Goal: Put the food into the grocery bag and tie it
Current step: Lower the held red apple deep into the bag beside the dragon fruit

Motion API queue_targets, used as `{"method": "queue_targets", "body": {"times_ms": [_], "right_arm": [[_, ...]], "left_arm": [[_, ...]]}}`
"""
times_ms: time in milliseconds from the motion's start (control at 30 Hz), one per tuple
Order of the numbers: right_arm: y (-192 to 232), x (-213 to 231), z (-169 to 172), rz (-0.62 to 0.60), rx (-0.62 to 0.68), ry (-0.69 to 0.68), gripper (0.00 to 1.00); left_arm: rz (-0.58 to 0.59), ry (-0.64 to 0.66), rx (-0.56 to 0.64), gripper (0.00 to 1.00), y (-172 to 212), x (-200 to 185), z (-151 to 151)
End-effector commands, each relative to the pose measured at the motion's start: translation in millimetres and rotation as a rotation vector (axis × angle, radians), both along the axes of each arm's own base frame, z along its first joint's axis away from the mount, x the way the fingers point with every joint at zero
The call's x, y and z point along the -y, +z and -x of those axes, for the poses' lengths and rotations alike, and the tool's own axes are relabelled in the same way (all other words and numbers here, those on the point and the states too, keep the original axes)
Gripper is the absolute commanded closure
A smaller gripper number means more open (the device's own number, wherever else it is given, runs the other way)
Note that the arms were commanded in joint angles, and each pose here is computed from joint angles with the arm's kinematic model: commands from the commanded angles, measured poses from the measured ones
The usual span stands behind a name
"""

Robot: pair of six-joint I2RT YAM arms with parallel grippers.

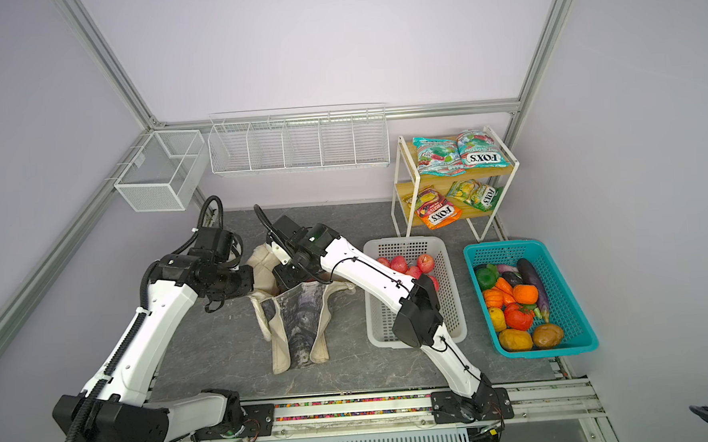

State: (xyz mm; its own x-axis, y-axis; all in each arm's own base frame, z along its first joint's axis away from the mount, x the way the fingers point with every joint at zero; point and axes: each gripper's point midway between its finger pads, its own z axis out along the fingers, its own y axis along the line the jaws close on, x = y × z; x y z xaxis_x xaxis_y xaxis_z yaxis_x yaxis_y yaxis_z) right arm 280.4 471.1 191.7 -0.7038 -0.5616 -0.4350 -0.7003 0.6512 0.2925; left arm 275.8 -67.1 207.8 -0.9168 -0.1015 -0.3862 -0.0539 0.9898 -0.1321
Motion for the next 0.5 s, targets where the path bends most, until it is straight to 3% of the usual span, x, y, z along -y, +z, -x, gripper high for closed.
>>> {"method": "queue_targets", "body": {"times_ms": [0,467], "right_arm": [[-9,-1,-9,0.006,-0.001,0.006,0.49],[-52,5,-2,0.078,-0.077,0.009,0.45]], "left_arm": [[0.007,0.005,0.011,1.00,7,0,-4],[-0.007,0.007,0.006,1.00,6,-1,-9]]}}
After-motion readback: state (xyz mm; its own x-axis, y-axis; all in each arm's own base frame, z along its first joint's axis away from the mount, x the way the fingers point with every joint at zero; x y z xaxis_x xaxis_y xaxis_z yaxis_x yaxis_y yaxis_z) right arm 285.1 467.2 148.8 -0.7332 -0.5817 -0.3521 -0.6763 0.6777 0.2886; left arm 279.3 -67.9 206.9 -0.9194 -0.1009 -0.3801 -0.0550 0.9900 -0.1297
